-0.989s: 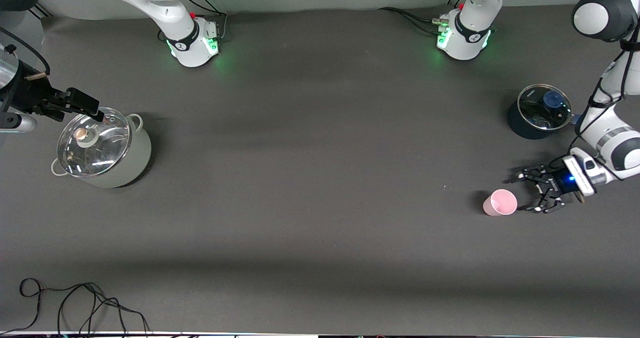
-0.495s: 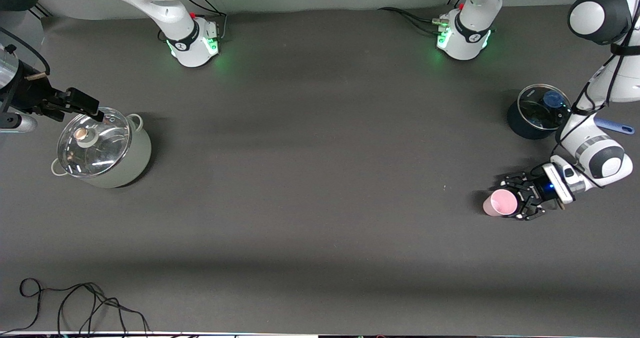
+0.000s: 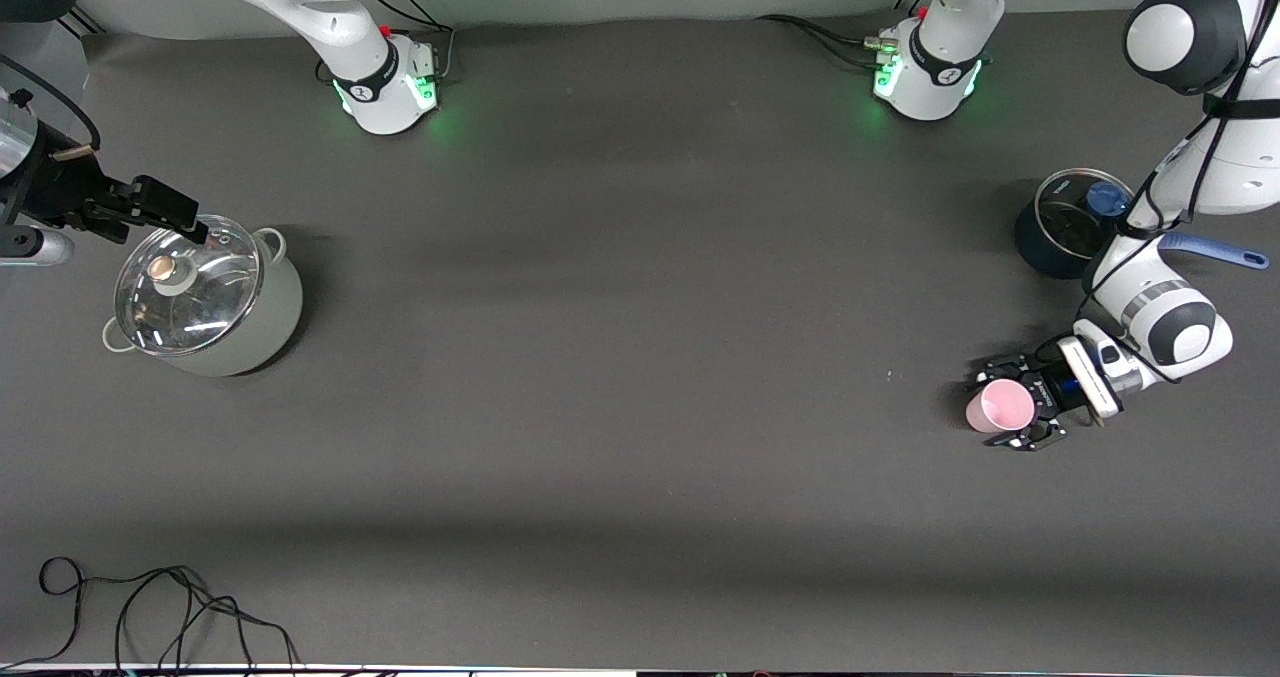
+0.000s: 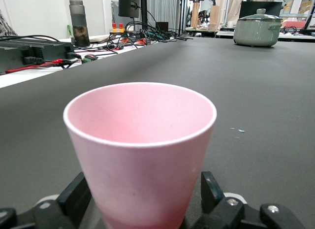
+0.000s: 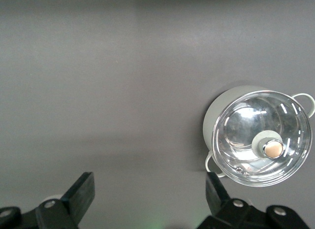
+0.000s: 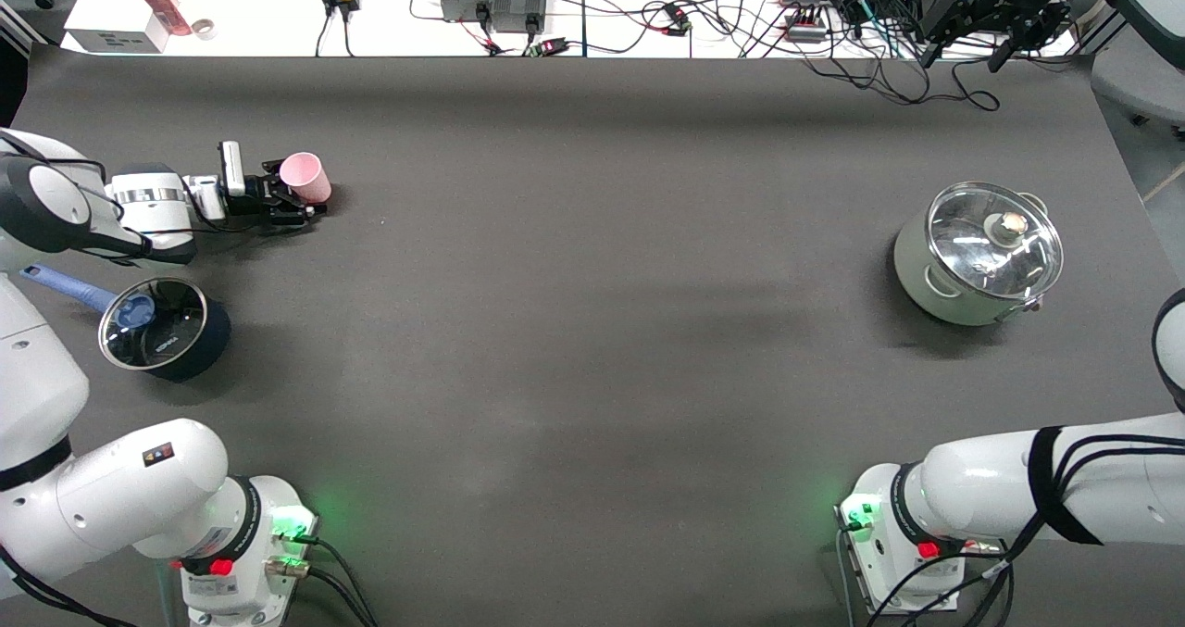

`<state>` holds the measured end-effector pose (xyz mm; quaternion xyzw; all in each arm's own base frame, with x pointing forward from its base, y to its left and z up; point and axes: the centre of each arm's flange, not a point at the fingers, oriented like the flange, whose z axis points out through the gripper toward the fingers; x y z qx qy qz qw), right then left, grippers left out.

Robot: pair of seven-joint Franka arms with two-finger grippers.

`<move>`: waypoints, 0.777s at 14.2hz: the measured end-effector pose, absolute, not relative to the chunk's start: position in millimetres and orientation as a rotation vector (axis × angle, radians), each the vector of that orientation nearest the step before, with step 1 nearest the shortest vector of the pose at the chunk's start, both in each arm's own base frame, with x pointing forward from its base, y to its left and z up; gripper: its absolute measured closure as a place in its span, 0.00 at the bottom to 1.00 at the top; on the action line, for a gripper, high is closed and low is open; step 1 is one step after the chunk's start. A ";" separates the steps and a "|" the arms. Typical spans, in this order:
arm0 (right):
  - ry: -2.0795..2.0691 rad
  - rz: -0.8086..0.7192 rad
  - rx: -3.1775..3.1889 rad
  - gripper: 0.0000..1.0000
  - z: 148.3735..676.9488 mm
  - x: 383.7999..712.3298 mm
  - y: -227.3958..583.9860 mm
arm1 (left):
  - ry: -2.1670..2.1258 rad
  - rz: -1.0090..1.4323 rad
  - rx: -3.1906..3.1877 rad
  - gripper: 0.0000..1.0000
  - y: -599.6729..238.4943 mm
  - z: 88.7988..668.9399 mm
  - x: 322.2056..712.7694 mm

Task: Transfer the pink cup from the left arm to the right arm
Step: 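Close the left gripper on the pink cup and lift it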

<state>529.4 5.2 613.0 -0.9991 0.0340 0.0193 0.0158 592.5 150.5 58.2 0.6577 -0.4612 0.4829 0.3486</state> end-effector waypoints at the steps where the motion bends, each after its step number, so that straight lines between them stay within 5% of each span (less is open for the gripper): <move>1: 0.106 0.060 -3.108 0.00 613.0 529.4 5.2 | -1.194 1.256 1.707 0.15 152.0 58.7 592.9; 3: 0.106 0.060 -3.108 0.00 613.0 529.4 5.2 | -1.192 1.263 1.709 0.35 153.6 59.4 593.4; 11: 0.106 0.060 -3.108 0.00 613.0 529.4 5.2 | -1.161 1.253 1.728 0.35 151.1 69.4 602.3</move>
